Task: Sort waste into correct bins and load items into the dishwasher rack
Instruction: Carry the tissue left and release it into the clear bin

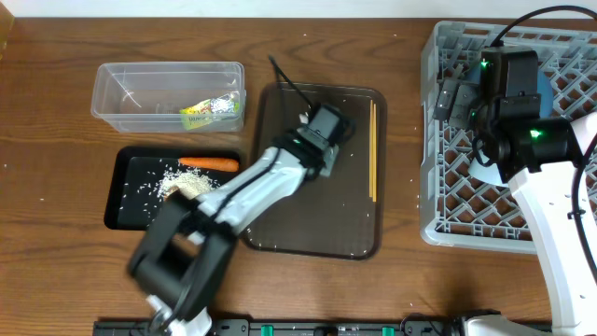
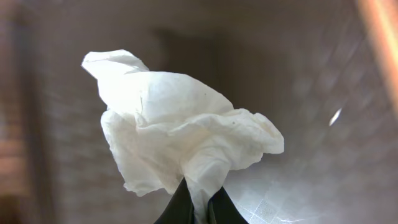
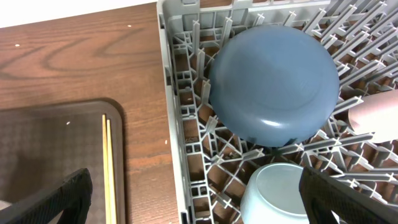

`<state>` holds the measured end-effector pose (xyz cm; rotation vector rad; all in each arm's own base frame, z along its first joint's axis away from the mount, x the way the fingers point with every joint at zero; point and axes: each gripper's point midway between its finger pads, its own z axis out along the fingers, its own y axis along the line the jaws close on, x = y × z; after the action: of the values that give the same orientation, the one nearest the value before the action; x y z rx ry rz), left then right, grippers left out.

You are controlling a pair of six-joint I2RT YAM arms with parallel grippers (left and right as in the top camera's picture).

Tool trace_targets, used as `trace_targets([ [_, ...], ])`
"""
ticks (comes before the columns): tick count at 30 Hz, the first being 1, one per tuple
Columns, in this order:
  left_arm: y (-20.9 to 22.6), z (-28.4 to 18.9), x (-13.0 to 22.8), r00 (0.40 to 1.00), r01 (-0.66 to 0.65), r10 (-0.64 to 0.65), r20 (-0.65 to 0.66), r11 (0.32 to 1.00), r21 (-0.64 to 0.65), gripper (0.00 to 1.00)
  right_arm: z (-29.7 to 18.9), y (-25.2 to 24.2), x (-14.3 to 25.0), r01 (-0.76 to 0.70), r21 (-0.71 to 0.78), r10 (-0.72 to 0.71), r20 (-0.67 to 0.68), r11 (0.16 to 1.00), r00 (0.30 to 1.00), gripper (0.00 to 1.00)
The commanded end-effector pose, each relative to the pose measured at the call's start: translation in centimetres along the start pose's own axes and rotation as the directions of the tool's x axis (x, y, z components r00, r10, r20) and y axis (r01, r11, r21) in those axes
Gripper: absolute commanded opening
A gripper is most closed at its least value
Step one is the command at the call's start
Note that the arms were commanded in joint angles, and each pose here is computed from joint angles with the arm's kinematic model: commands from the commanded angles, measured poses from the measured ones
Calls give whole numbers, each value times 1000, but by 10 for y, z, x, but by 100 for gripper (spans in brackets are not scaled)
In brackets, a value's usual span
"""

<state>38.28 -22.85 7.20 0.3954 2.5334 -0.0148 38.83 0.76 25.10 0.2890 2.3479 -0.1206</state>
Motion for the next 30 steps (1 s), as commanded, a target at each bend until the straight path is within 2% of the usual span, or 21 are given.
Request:
trace_targets([
  [1,43,-63,-62,960,186,-180,216,982,-10,6,-3,-4,-5,3,14,-3,16,1000,1000,99],
  [5,121,-104,-91,831,456,-427,357,890,4,6,-3,-4,-5,3,13,-3,16,1000,1000,99],
  [8,189,-111,-87,696,651,-591,408,759,-10,6,-3,-4,-5,3,14,-3,16,1000,1000,99],
  [11,231,-105,-76,618,741,-673,406,672,-13,6,-3,-4,-5,3,14,-3,15,1000,1000,99],
  [19,301,-73,-49,514,838,-765,388,544,-38,8,-3,-4,-5,3,14,-3,15,1000,1000,99],
  [22,314,-62,-44,499,850,-774,390,526,-44,17,-3,-4,-5,3,14,-3,15,1000,1000,99],
  [26,320,-53,-37,495,857,-781,381,512,-62,17,-3,-4,-5,3,14,-3,15,1000,1000,99],
  [28,320,-52,-37,495,857,-782,379,512,-64,40,-3,-4,-5,3,14,-3,15,1000,1000,99],
  [30,321,-53,-38,494,856,-780,383,513,-60,75,-3,-4,-5,3,14,-3,15,1000,1000,99],
])
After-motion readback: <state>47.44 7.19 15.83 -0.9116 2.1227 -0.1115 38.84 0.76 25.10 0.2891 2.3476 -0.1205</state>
